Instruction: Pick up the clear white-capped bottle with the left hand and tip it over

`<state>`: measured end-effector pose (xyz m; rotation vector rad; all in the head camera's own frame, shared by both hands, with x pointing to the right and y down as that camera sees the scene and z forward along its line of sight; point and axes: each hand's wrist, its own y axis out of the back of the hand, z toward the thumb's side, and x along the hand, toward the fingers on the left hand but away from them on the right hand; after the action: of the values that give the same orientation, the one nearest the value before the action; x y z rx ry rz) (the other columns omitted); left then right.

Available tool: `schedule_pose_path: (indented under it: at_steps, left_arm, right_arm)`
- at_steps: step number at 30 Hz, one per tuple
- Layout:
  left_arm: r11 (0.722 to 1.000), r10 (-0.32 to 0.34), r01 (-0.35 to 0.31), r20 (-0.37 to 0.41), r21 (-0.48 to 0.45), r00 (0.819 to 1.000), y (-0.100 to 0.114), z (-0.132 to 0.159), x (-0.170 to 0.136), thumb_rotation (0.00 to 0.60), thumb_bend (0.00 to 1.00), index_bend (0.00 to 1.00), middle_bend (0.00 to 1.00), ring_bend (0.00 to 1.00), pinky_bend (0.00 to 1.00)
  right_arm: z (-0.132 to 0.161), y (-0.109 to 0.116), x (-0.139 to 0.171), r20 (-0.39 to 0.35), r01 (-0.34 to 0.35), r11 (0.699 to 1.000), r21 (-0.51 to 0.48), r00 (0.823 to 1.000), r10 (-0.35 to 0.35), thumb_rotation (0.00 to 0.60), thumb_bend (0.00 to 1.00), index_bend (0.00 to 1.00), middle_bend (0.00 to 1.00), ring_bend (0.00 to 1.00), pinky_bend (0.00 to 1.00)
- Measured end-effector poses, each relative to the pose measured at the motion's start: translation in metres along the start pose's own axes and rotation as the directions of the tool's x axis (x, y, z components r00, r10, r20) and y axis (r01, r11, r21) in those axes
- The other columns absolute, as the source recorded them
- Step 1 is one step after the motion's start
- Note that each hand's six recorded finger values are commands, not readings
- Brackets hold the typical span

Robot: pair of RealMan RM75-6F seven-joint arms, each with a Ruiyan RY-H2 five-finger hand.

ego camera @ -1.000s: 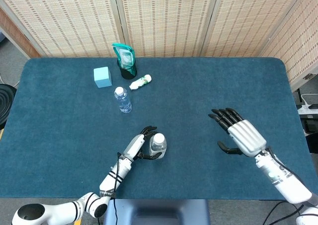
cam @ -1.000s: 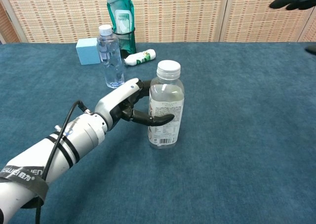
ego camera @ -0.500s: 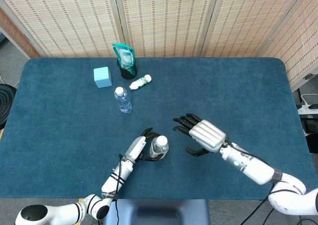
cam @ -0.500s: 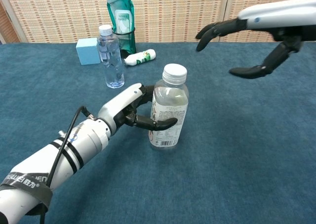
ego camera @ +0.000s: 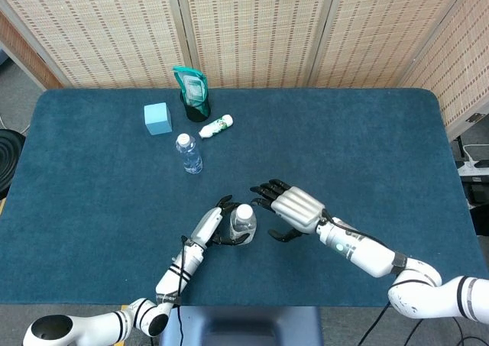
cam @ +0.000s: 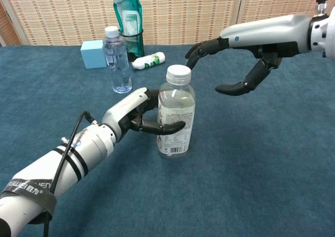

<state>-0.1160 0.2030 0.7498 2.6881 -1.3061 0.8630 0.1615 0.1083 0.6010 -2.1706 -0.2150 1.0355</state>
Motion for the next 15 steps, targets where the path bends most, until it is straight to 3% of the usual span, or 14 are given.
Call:
schedule_pose_path:
  at_steps: [15]
  left_arm:
    - [0.999,-0.042,0.042,-0.023,0.011,0.999,-0.0102,-0.0051,0.0024,0.6,0.89,0.73,0.86,0.34,0.08]
  right_arm:
    - [0.0033,-0.0003,-0.0088,-0.025,-0.029,0.998,-0.049,0.999,0.027,0.327,0.32,0.17,0.0,0.0,0.0]
